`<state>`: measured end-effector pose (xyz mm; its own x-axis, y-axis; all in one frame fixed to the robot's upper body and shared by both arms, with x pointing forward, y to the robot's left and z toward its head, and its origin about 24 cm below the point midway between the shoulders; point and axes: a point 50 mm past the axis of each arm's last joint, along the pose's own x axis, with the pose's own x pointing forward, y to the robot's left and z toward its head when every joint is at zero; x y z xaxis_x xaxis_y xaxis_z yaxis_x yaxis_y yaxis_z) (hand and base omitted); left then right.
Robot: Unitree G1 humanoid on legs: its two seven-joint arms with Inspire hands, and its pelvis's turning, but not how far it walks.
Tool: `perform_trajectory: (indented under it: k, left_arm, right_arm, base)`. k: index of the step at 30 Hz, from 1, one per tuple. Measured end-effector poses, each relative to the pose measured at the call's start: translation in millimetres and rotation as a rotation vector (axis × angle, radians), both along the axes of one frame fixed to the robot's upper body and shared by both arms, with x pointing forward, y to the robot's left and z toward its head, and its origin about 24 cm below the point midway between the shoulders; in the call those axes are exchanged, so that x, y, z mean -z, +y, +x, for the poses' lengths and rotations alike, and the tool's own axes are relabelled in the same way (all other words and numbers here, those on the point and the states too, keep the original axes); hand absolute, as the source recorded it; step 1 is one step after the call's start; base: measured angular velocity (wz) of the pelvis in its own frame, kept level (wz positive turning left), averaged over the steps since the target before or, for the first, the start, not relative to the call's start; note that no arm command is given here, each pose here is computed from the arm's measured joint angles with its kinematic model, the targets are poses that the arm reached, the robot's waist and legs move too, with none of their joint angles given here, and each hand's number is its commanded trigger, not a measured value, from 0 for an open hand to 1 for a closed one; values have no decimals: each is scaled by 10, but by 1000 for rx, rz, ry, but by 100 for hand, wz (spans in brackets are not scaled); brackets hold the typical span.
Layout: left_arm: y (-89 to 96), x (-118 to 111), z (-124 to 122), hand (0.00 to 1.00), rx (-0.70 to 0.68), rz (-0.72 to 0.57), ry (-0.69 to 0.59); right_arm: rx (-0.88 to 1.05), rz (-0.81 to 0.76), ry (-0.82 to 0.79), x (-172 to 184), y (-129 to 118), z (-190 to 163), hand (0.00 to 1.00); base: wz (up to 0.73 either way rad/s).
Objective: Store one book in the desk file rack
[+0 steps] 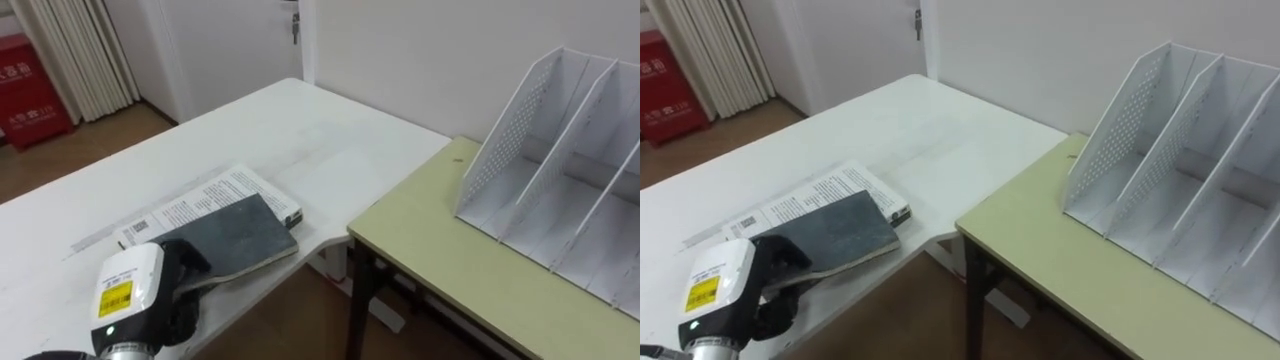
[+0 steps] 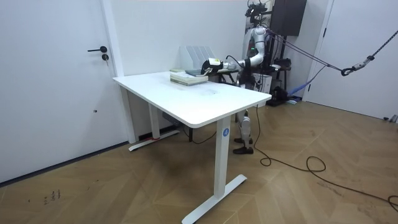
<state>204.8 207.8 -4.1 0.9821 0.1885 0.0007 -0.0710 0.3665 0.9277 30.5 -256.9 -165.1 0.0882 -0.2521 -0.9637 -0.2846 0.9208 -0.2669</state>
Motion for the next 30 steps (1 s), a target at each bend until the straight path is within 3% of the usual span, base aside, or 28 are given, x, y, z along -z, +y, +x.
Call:
perform_trajectory:
  k: [17, 25, 30]
  left_arm:
    - [6, -12, 20, 100, -12, -37, -19]
    - [1, -145, 76, 100, -8, -191, -57]
    - [-63, -275, 111, 100, 34, -418, -102]
  right_arm:
    - [12, 3, -17, -3, 4, 29, 0]
    - [-6, 27, -156, -42, 40, 285, 0]
    - [-1, 80, -282, -84, 122, 496, 0]
  base:
    - [0]
    - [3]
    - [-2]
